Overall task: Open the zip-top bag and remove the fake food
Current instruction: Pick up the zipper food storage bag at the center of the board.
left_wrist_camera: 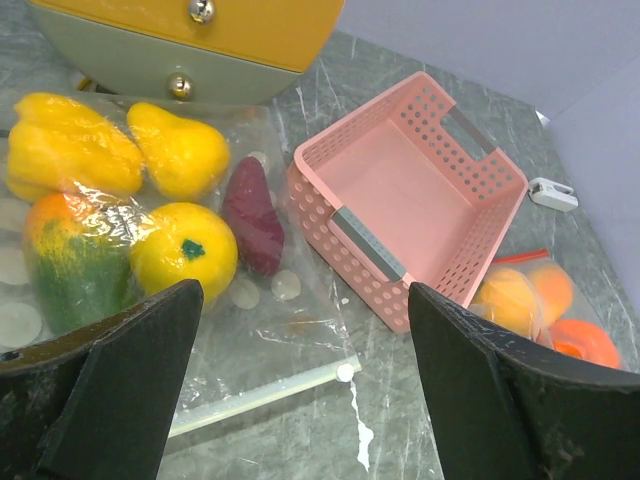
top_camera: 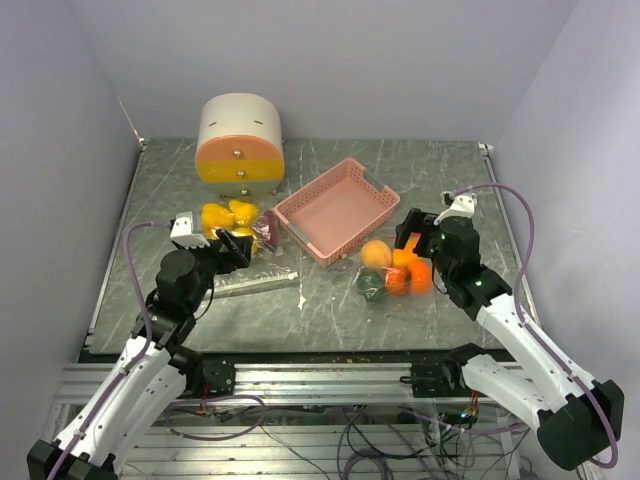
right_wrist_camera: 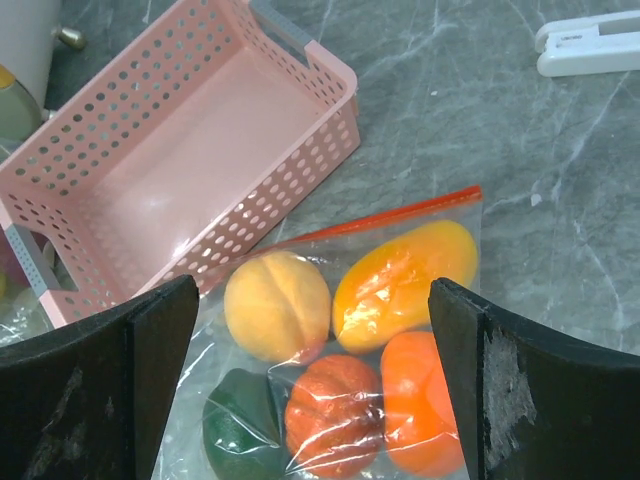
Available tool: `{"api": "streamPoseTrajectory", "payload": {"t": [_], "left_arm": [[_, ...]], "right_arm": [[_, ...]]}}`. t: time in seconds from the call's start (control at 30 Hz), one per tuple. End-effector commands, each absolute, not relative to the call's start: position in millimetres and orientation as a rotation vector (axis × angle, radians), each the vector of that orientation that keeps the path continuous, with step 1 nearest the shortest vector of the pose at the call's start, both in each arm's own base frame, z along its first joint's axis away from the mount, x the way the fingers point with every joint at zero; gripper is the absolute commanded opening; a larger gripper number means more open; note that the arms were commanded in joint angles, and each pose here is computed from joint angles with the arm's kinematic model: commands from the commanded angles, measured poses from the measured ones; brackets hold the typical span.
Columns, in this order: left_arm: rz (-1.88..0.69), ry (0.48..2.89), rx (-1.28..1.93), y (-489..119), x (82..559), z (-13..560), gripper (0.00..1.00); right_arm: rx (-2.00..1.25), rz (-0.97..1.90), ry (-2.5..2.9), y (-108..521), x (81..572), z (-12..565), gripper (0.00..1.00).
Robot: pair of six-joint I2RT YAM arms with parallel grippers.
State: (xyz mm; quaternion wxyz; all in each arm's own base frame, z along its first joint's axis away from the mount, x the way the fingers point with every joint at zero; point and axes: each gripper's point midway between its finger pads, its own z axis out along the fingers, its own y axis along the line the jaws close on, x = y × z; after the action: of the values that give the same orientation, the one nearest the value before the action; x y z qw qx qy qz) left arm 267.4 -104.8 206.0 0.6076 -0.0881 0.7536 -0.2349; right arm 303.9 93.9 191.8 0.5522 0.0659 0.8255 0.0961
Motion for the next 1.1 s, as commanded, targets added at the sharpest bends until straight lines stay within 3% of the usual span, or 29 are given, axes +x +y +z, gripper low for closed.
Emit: {"api": "streamPoseTrajectory", "payload": {"t": [0.0, 0.37, 0.57, 0.67, 0.9, 1.07], "left_arm": [[-0.516, 1.714, -0.217, -99, 270, 217, 0.95], [-0.512, 1.696, -0.233, -94, 266, 219, 0.95], [-0.481, 1.589, -0.338, -70, 252, 228, 0.95], [-0.476, 1.569, -0.351, -66, 248, 227, 0.95], [-0.413, 1.609, -0.375, -55, 244, 230, 0.95], [-0.392, 1.612, -0.403, -49, 239, 227, 0.95]], "right_arm": [[0.192, 0.226, 1.858, 86, 302, 209, 1.0], [0.258, 0.149, 1.972, 81, 308, 195, 1.0], [0.099, 0.344, 1.741, 102, 298, 235, 1.0], [0.095, 0.291, 1.795, 102, 308, 230, 1.0], [-0.193, 0.428, 1.917, 186, 318, 208, 1.0], [-0.323, 0.315, 1.989, 247, 313, 183, 0.99]]}}
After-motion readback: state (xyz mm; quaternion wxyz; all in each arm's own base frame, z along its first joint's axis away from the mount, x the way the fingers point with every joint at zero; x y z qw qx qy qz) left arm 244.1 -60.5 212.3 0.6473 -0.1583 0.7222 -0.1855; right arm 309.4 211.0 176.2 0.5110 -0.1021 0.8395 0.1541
